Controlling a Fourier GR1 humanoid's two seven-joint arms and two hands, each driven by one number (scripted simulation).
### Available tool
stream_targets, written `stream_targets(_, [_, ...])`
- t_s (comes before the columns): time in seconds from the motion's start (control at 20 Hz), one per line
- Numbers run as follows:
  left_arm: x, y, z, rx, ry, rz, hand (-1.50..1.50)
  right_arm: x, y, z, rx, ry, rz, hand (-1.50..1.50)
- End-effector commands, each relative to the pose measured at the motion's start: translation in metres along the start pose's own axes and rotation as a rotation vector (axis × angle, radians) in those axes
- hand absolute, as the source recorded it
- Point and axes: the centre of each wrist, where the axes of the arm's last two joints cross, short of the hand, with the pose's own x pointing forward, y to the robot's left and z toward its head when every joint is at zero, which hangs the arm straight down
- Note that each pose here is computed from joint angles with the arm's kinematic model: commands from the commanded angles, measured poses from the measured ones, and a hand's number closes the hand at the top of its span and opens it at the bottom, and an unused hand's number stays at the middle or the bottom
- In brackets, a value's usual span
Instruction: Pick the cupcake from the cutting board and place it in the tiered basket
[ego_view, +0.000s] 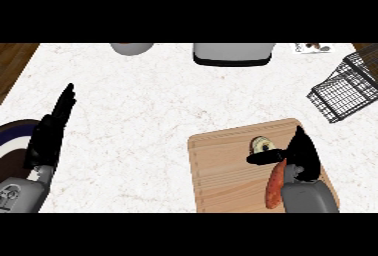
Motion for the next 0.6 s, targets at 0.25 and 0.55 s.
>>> stream_targets(0.25, [0.010,0.005,-0.009,0.010,-0.001,0.009,0.00,0.027,0.008,-0.001,0.054,0.221,-0.044,-1.50])
stream_targets(0.55, [-0.003,-0.004,0.003,-0.007,0.004,0.003,0.00,0.029,0.022,-0.002,0.132,0.236,-0.028,1.50])
